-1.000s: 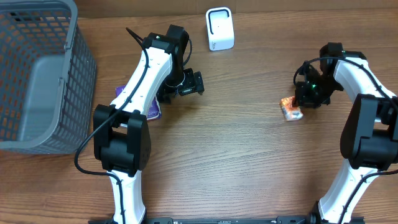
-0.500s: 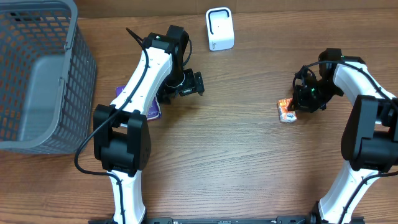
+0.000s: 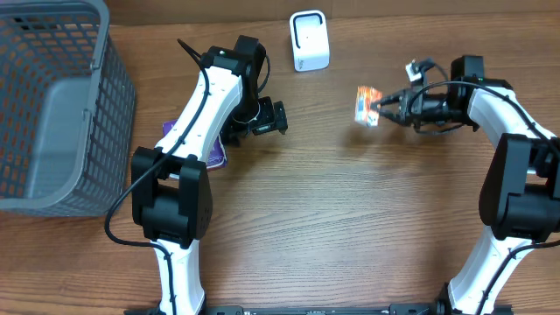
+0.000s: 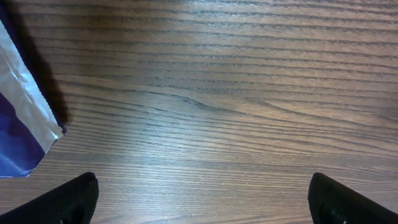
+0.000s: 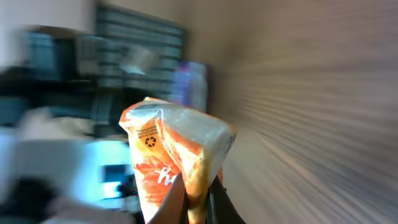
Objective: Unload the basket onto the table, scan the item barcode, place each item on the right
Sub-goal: 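Grasp the orange box with the right gripper and lift it, then hold the orange box up to the white scanner with the right gripper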
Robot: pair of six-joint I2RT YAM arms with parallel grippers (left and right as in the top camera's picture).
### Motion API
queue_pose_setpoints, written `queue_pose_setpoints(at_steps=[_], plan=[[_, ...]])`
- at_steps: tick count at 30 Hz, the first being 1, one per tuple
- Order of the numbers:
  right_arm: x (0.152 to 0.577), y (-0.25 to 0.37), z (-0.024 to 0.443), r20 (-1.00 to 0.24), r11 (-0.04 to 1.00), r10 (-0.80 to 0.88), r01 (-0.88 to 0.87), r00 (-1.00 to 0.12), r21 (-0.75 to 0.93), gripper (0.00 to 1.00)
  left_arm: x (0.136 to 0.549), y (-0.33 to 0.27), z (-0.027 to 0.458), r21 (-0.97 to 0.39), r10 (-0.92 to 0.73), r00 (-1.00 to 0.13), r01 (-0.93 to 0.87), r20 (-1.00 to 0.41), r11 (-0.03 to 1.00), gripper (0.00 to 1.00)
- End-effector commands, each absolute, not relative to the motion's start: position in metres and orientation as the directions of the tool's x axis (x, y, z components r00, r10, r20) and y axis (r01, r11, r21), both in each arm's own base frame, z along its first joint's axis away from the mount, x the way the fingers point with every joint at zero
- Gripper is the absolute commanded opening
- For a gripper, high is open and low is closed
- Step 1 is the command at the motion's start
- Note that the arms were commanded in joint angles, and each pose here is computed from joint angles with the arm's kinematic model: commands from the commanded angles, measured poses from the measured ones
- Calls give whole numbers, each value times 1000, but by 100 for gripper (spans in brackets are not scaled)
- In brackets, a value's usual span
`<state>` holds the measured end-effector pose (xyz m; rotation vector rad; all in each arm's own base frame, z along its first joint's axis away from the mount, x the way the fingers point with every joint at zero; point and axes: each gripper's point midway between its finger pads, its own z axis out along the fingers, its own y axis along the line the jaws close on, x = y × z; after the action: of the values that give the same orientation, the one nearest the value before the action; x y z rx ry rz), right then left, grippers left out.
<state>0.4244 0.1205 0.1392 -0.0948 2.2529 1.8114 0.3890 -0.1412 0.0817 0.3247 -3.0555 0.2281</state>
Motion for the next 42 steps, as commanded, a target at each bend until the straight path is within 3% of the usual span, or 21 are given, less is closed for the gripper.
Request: queue_pose_setpoints(at_steps=[1, 15, 32, 36, 42], plan=[[421, 130, 187, -223, 3, 97, -224, -970, 975, 4, 393, -143, 90, -146, -187, -982, -191, 39, 971, 100], [391, 223, 191, -272, -53, -124, -268, -954, 962, 4, 412, -149, 92, -183, -187, -982, -178, -32, 967, 100], [425, 234, 229, -320, -53, -143, -315, -937, 947, 4, 412, -149, 92, -183, -187, -982, -178, -32, 967, 100], [439, 235, 224, -315, 1, -78, -316, -946, 949, 4, 412, -149, 92, -183, -187, -982, -178, -32, 967, 100], [492, 227, 205, -338, 208, 175, -301, -925, 931, 4, 412, -149, 92, -183, -187, -982, -178, -32, 967, 100]])
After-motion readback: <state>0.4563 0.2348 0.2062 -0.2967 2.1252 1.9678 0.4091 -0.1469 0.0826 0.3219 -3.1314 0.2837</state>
